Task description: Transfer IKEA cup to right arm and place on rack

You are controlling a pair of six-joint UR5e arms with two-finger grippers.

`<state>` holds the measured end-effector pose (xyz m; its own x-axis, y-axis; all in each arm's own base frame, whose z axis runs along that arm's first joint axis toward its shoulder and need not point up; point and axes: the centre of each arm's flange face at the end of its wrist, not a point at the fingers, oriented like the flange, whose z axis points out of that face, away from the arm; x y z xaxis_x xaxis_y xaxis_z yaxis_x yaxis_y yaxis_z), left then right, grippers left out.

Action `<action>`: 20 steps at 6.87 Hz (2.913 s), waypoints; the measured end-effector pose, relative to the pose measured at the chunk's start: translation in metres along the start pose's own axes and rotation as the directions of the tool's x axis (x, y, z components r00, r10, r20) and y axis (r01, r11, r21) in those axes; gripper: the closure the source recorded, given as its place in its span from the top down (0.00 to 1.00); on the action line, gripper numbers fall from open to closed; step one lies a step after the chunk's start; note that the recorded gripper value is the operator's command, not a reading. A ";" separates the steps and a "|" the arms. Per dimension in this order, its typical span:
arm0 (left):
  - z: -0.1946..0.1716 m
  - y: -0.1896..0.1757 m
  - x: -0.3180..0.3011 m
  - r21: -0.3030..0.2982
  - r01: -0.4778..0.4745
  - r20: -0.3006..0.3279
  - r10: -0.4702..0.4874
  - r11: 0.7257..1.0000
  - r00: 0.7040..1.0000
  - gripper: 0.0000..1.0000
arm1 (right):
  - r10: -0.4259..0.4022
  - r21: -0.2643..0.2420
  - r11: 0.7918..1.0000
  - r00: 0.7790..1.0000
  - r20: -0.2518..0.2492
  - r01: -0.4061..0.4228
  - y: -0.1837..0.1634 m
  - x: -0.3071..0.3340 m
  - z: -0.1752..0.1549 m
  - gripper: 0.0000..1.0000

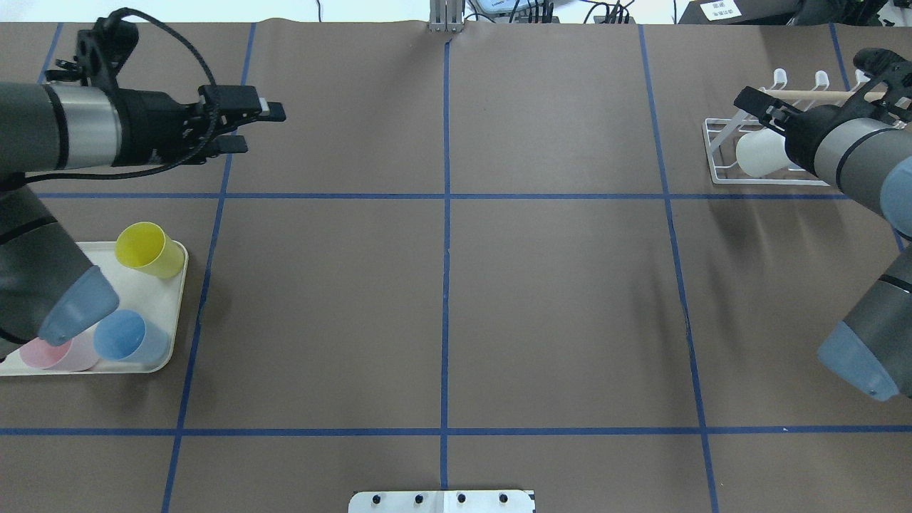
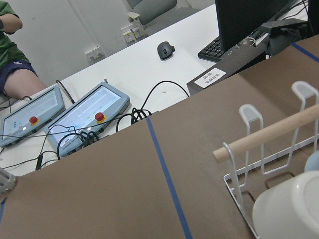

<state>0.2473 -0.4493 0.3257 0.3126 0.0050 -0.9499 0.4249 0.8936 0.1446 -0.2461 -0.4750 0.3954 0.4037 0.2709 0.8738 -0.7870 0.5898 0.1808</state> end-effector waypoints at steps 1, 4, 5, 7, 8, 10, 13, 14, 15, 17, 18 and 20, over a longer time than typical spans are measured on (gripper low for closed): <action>-0.017 0.013 -0.024 -0.050 -0.054 0.135 0.061 0.997 0.989 1.00 | -0.004 -0.019 1.000 1.000 0.017 0.004 0.009 -0.008 -0.003 1.00; -0.044 0.064 -0.136 -0.281 -0.104 0.399 0.215 0.954 0.891 1.00 | -0.008 -0.071 0.997 0.999 0.052 0.011 0.041 -0.024 -0.011 1.00; -0.041 0.075 -0.162 -0.348 -0.068 0.413 0.218 0.935 0.884 1.00 | -0.011 -0.083 0.996 0.998 0.057 0.015 0.050 -0.027 -0.012 1.00; -0.031 0.088 -0.193 -0.424 0.002 0.422 0.195 0.906 0.885 1.00 | -0.014 -0.098 0.995 0.998 0.065 0.021 0.063 -0.032 -0.013 1.00; -0.029 0.094 -0.202 -0.458 0.033 0.412 0.179 0.888 0.893 1.00 | -0.016 -0.099 0.995 0.998 0.067 0.022 0.069 -0.034 -0.013 1.00; -0.029 0.102 -0.219 -0.489 0.074 0.420 0.160 0.869 0.893 0.99 | -0.019 -0.095 0.995 0.997 0.071 0.025 0.076 -0.036 -0.013 1.00; -0.014 0.108 -0.253 -0.501 0.105 0.446 0.152 0.859 0.882 0.00 | -0.020 -0.094 0.995 0.997 0.075 0.027 0.079 -0.039 -0.013 1.00; -0.012 0.110 -0.255 -0.512 0.113 0.437 0.145 0.851 0.888 0.00 | -0.020 -0.093 0.995 0.997 0.076 0.027 0.080 -0.040 -0.013 1.00; -0.011 0.112 -0.254 -0.535 0.127 0.419 0.132 0.835 0.898 0.00 | -0.020 -0.093 0.995 0.997 0.077 0.028 0.080 -0.040 -0.013 1.00; -0.013 0.116 -0.253 -0.562 0.146 0.400 0.113 0.814 0.910 0.00 | -0.022 -0.087 0.996 0.997 0.074 0.028 0.080 -0.039 -0.012 1.00; -0.017 0.116 -0.255 -0.574 0.161 0.391 0.095 0.803 0.916 0.00 | -0.024 -0.084 0.996 0.997 0.071 0.030 0.081 -0.038 -0.011 1.00; -0.046 0.084 -0.267 -0.544 0.143 0.349 0.068 0.827 0.935 0.00 | -0.027 -0.079 0.996 0.997 0.066 0.032 0.083 -0.037 -0.009 1.00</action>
<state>0.1604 -0.3546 0.5787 0.6173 -0.0914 -0.7814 -0.0659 0.9837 -0.1671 -0.3224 -0.4288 0.3739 0.3934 0.2040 0.8964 -0.7343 0.6565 0.1729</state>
